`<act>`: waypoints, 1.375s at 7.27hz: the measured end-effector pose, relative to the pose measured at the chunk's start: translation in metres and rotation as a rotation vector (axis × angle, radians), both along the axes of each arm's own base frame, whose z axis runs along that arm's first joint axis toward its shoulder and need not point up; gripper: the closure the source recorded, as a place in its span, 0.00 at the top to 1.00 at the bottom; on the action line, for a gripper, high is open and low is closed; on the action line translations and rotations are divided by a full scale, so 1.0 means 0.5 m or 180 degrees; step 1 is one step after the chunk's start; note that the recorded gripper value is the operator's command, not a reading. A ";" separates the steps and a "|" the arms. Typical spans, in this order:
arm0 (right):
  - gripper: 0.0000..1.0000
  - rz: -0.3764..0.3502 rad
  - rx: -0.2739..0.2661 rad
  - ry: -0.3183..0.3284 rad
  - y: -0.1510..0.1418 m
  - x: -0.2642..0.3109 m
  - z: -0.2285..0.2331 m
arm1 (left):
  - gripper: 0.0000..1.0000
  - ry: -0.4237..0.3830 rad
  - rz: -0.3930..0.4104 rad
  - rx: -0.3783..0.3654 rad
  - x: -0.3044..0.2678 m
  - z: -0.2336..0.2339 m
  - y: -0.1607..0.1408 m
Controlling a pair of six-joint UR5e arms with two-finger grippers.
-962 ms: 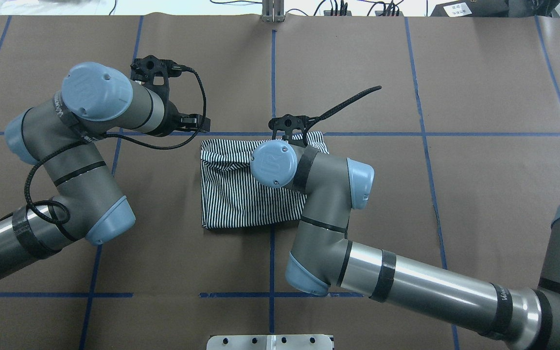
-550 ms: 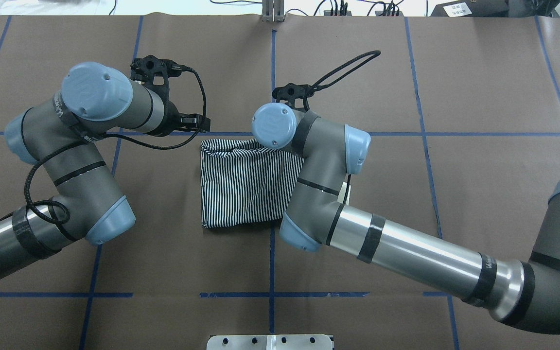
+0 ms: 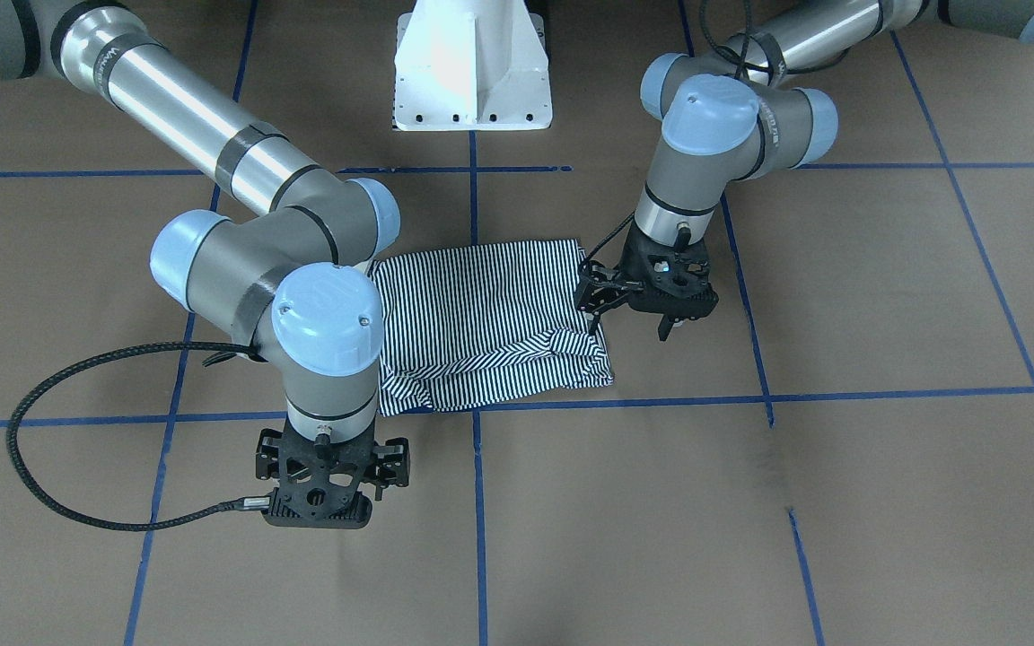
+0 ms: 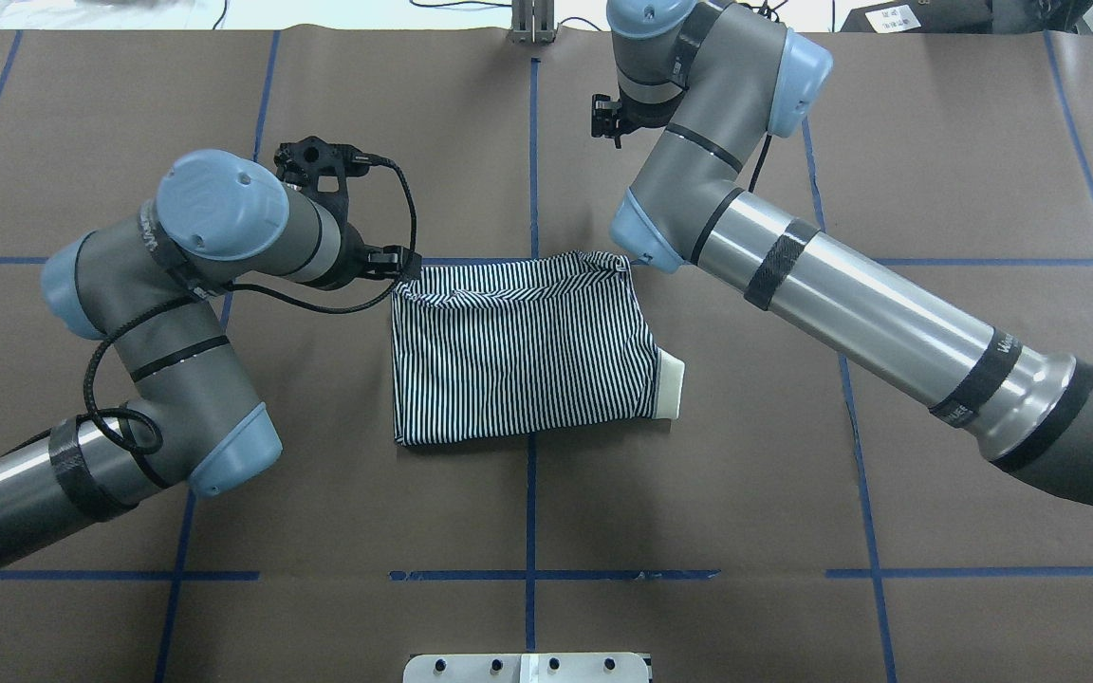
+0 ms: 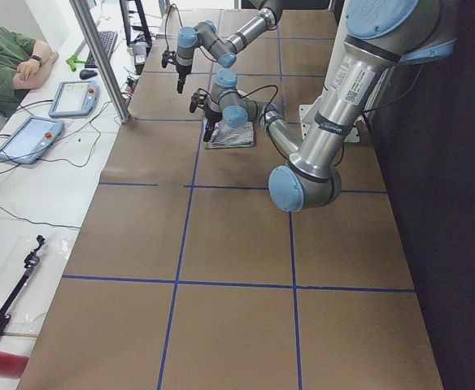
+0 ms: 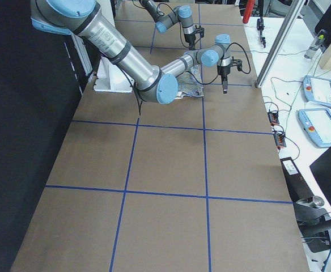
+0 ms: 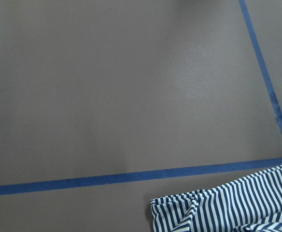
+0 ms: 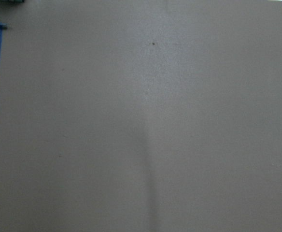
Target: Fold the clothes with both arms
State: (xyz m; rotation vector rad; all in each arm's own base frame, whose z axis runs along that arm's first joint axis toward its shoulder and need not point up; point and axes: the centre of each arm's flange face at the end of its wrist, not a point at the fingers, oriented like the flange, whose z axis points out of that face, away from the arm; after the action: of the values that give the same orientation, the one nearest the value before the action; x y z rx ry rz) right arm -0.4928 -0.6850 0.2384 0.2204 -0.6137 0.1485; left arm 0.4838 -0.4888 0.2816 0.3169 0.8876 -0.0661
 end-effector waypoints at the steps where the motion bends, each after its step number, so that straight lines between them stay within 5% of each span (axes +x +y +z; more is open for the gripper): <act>1: 1.00 -0.0017 0.0011 -0.0045 0.010 0.016 0.008 | 1.00 0.0004 0.0010 -0.0059 0.045 -0.002 0.036; 3: 1.00 -0.0025 0.0020 -0.0069 0.021 0.029 0.020 | 1.00 0.0047 0.0013 -0.0162 0.115 -0.023 0.094; 5: 1.00 -0.0023 0.0024 -0.0077 0.023 0.031 0.019 | 1.00 -0.0037 -0.0024 -0.0241 0.152 -0.026 0.085; 7: 1.00 -0.0020 0.0032 -0.0088 0.024 0.032 0.014 | 1.00 -0.0179 -0.0164 -0.0287 0.165 -0.002 0.020; 10: 1.00 -0.0018 0.0036 -0.0094 0.025 0.033 0.015 | 1.00 -0.0509 -0.0332 -0.0081 0.090 0.055 -0.195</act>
State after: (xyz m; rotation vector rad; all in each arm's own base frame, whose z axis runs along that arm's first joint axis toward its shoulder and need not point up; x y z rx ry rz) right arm -0.4764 -0.6727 0.2460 0.2278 -0.6446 0.1430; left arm 0.5287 -0.5865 0.3089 0.3398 0.7109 -0.1464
